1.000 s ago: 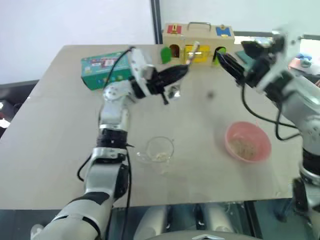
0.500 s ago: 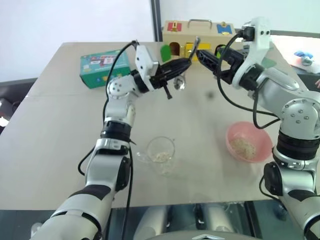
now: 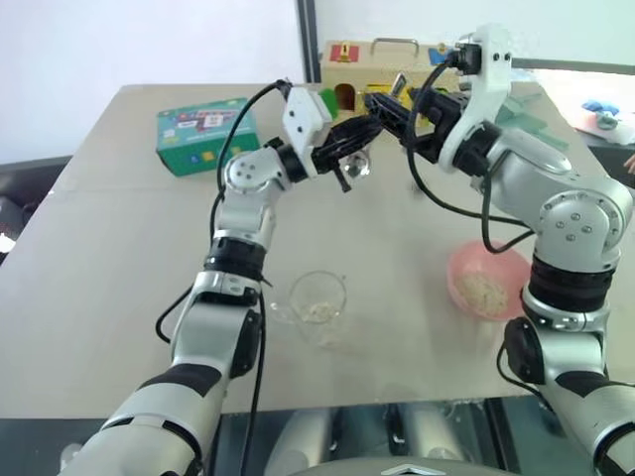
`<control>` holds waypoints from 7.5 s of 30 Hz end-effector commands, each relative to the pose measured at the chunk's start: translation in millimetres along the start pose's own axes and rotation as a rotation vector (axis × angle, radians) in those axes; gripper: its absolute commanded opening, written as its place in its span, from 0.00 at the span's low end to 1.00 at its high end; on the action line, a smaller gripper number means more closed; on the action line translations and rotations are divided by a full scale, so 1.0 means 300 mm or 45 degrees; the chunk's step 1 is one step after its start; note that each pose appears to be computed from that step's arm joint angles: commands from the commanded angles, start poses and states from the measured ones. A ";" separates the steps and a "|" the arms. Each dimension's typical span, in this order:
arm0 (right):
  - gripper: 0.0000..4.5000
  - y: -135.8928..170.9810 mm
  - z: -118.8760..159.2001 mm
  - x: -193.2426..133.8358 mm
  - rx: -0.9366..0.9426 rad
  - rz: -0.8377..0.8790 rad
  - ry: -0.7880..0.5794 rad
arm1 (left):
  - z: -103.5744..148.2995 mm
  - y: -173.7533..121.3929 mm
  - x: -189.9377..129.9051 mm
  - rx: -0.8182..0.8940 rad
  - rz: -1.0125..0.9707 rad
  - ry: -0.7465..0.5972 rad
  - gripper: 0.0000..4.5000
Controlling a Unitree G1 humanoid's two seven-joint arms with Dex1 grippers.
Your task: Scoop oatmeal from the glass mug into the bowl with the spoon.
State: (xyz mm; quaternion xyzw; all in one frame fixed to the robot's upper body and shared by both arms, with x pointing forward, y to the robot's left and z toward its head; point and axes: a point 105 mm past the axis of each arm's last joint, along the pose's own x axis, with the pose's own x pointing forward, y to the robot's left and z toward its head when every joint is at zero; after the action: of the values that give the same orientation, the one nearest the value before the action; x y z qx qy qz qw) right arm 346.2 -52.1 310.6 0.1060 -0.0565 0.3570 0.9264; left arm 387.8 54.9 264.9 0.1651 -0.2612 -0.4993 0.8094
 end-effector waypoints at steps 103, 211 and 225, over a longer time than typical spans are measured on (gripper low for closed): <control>0.00 -0.119 -0.048 -0.099 -0.011 -0.118 0.022 | -0.181 -0.332 -0.679 -0.400 0.527 0.343 0.32; 0.00 -0.109 -0.050 -0.103 -0.020 -0.119 -0.017 | -0.277 -0.256 -0.528 -0.844 0.691 1.486 0.09; 0.00 -0.115 -0.052 -0.108 -0.020 -0.129 -0.013 | -0.210 -0.187 -0.467 -0.519 0.686 1.172 0.01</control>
State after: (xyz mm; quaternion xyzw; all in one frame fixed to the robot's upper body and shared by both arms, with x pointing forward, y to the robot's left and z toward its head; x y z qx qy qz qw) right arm 354.3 -93.1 268.2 0.1106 -0.0256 0.3029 0.9462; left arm 327.6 158.8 122.0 0.1054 0.2685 -0.1916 0.9381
